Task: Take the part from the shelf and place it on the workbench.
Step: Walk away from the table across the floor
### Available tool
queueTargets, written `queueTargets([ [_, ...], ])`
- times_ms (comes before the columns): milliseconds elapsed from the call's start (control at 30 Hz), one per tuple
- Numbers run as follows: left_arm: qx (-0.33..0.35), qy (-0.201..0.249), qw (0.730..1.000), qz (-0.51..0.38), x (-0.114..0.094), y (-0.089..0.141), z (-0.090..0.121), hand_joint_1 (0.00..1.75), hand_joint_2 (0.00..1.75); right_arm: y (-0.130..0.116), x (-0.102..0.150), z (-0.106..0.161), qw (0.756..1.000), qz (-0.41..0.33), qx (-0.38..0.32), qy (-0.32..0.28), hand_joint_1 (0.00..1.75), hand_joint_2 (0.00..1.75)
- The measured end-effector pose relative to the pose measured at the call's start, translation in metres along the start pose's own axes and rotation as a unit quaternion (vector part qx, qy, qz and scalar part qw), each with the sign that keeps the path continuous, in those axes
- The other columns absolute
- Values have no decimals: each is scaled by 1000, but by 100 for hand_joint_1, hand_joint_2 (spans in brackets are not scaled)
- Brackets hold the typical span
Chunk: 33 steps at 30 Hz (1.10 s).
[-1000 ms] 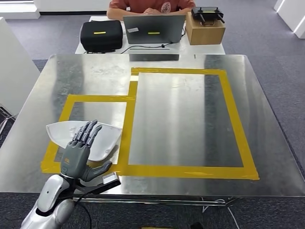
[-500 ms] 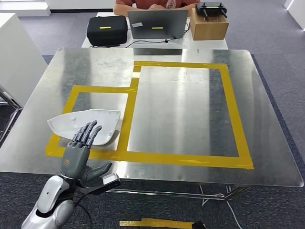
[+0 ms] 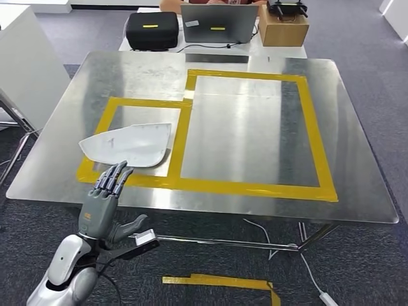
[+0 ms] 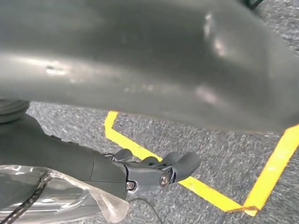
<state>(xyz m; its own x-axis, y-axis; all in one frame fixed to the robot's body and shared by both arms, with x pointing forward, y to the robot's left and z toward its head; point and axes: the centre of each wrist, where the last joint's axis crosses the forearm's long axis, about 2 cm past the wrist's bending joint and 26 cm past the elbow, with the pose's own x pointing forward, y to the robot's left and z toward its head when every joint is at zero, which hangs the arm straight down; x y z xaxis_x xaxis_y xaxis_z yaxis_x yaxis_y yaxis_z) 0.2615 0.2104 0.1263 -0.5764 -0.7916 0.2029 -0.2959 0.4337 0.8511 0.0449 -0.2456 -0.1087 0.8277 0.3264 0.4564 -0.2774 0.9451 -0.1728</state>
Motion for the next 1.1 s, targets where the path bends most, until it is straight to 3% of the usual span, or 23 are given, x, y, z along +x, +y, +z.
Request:
queueTargets([
  [833, -36, 49, 998, 5, -7, -9, 27, 0, 0, 0, -2, 1, 1000, 2, 4, 15, 0, 0],
  [967, -69, 90, 993, 23, -9, -22, 44, 0, 0, 0, -2, 1, 1000, 2, 4, 19, 0, 0],
  [1100, -110, 159, 979, 67, -14, -46, 73, 0, 0, 0, 0, 0, 1000, 0, 2, 21, 0, 0],
])
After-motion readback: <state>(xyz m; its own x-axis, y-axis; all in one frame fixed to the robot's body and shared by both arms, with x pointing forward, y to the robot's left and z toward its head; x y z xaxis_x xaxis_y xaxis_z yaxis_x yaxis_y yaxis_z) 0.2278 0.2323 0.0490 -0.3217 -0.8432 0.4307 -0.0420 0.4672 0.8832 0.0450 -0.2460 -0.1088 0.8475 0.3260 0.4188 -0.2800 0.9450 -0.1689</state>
